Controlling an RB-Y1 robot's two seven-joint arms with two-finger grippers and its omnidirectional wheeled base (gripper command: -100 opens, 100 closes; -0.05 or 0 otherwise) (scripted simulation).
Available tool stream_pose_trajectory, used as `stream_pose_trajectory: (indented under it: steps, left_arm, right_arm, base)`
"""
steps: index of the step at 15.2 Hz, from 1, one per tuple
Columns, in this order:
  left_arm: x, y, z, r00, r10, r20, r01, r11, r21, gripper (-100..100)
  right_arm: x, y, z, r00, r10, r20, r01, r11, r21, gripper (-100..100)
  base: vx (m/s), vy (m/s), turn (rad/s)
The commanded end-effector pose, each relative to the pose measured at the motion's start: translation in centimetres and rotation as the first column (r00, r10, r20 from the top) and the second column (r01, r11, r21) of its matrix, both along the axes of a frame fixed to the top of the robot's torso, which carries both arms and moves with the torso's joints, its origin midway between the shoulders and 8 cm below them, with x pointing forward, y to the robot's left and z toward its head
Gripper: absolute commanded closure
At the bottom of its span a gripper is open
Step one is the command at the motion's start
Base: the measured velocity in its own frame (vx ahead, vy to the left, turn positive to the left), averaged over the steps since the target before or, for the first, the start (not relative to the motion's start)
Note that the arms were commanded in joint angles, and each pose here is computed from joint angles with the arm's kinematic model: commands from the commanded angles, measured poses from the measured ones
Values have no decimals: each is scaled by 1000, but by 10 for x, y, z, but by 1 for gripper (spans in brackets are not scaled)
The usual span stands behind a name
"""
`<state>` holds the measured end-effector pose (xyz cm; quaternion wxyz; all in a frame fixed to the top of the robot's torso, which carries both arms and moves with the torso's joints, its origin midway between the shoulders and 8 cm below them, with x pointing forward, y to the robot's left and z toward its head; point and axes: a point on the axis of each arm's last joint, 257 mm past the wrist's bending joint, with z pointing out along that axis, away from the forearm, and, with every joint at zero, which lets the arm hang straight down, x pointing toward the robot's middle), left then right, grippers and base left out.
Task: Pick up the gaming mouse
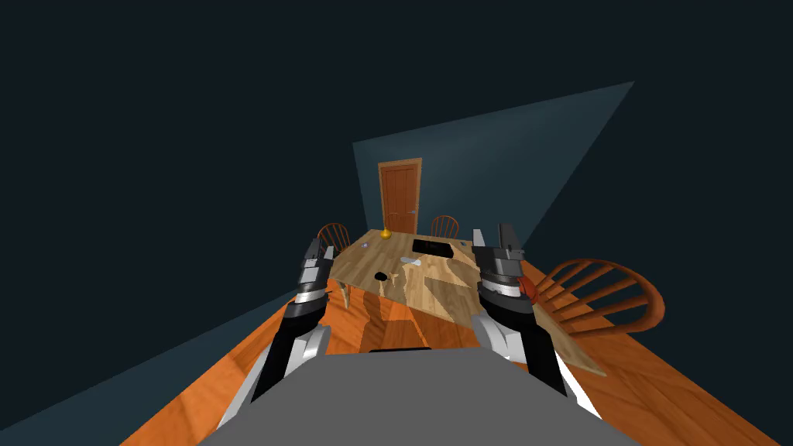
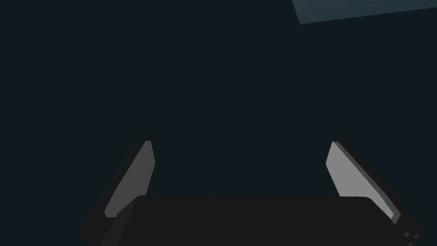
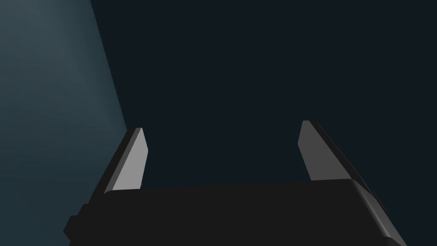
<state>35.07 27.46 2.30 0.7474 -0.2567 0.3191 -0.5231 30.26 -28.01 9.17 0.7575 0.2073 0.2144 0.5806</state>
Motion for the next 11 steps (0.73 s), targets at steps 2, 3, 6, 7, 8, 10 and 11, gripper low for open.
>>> stream_pose_trajectory:
  steps: [2, 3, 6, 7, 8, 10, 11]
  left_arm:
    - [18, -2, -22, 997, -30, -73, 32, 999, 26, -100]
    - [27, -1, -33, 993, -38, -108, 42, 999, 29, -100]
    - [36, 0, -46, 988, -46, -147, 51, 998, 30, -100]
    - [47, 2, -60, 980, -52, -192, 58, 998, 30, -100]
    - [47, 2, -60, 980, -52, -192, 58, 998, 30, -100]
    - [58, 5, -77, 969, -56, -240, 64, 998, 27, -100]
    - [68, 9, -92, 957, -59, -285, 69, 997, 24, -100]
  right_arm:
    - [0, 0, 0, 1000, 0, 0, 0, 1000, 0, 0]
    - [0, 0, 0, 1000, 0, 0, 0, 1000, 0, 0]
    - [0, 0, 0, 1000, 0, 0, 0, 1000, 0, 0]
    - [0, 0, 0, 1000, 0, 0, 0, 1000, 0, 0]
    - [0, 0, 0, 1000, 0, 0, 0, 1000, 0, 0]
    - [0, 0, 0, 1000, 0, 0, 0, 1000, 0, 0]
    - [0, 0, 0, 1000, 0, 0, 0, 1000, 0, 0]
  base:
    - [-47, 3, -147]
    - [-89, 12, -174]
    - [-61, 14, -94]
    - [-28, 2, -116]
    - [-19, -1, -110]
    - [-17, -4, -134]
    - [-19, -7, -150]
